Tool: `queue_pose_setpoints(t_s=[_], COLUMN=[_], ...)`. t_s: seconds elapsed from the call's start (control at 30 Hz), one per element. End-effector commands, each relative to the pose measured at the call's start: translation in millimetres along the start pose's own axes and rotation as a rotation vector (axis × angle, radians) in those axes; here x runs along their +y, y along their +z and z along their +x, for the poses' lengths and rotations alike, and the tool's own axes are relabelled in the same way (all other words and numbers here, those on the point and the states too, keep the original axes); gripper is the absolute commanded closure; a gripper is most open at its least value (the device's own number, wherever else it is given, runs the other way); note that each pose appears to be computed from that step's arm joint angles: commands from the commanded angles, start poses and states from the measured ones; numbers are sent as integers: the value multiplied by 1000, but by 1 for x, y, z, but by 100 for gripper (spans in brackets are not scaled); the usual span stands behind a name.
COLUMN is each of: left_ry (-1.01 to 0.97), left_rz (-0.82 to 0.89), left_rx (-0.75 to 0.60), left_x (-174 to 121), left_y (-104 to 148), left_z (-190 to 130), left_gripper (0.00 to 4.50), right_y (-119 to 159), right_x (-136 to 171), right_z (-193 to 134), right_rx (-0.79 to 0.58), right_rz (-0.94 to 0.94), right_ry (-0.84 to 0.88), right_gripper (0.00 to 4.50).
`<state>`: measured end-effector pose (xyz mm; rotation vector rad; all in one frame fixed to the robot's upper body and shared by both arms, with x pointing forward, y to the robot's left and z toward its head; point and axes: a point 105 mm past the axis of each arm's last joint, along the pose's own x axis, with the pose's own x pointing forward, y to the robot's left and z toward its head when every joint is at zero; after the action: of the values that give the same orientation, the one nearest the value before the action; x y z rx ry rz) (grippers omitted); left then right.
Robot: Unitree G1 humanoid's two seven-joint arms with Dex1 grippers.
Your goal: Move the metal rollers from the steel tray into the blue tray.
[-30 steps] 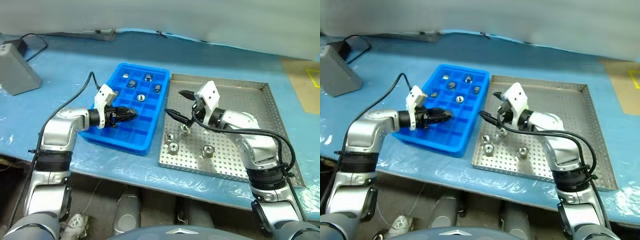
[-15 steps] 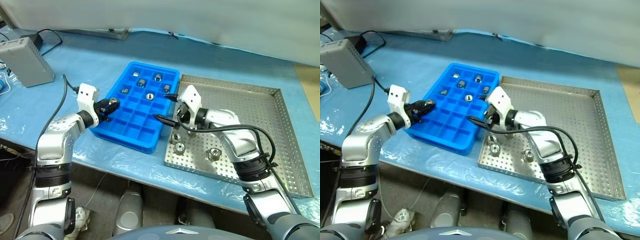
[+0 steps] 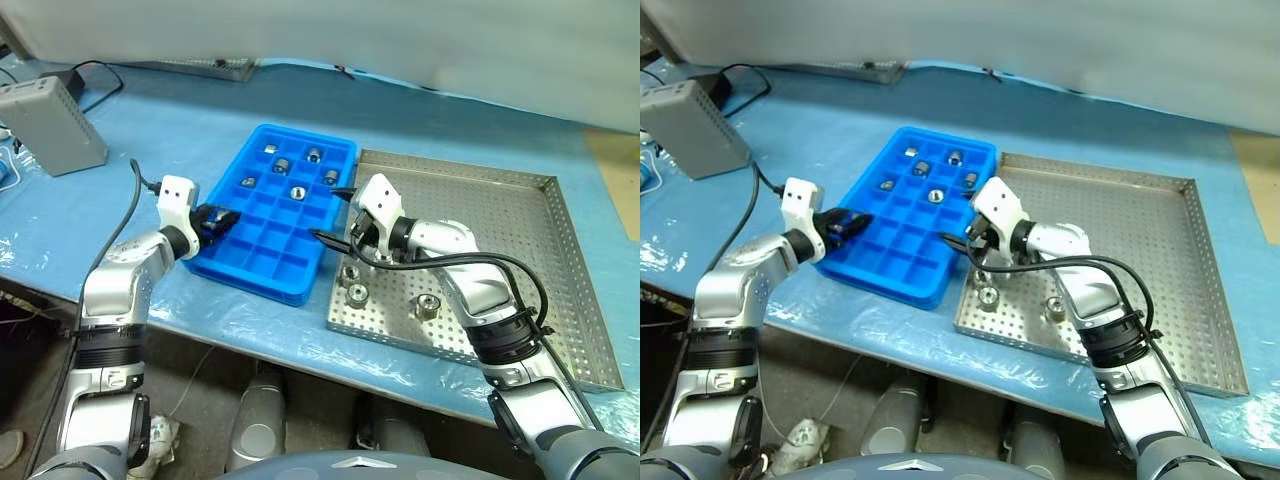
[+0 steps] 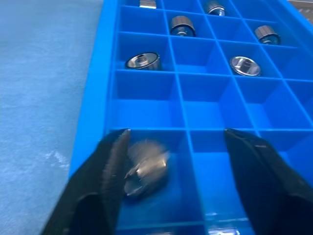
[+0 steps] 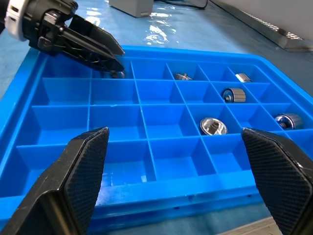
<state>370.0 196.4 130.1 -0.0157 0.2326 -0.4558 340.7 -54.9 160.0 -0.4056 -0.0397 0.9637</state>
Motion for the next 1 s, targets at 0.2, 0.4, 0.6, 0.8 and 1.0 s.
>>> queue_pose_setpoints(t_s=[0.2, 0.4, 0.6, 0.8, 1.0], left_ry=[-289, -497, -639, -768, -1012], left_rz=[88, 143, 202, 235, 314], left_rx=[-128, -158, -41, 84, 150], left_x=[-23, -58, -87, -135, -187], left_y=[66, 88, 68, 31, 20], left_z=[-14, 8, 57, 96, 96], left_gripper=[44, 44, 44, 44, 44], right_y=[8, 8, 9, 4, -7], right_x=[-9, -27, -48, -30, 8], right_z=[-13, -36, -87, -123, -151], right_rx=[-27, -17, 14, 89, 197], right_rz=[-31, -20, -3, 12, 68], right_ry=[-58, -181, -351, -414, -413], right_gripper=[0, 0, 0, 0, 0])
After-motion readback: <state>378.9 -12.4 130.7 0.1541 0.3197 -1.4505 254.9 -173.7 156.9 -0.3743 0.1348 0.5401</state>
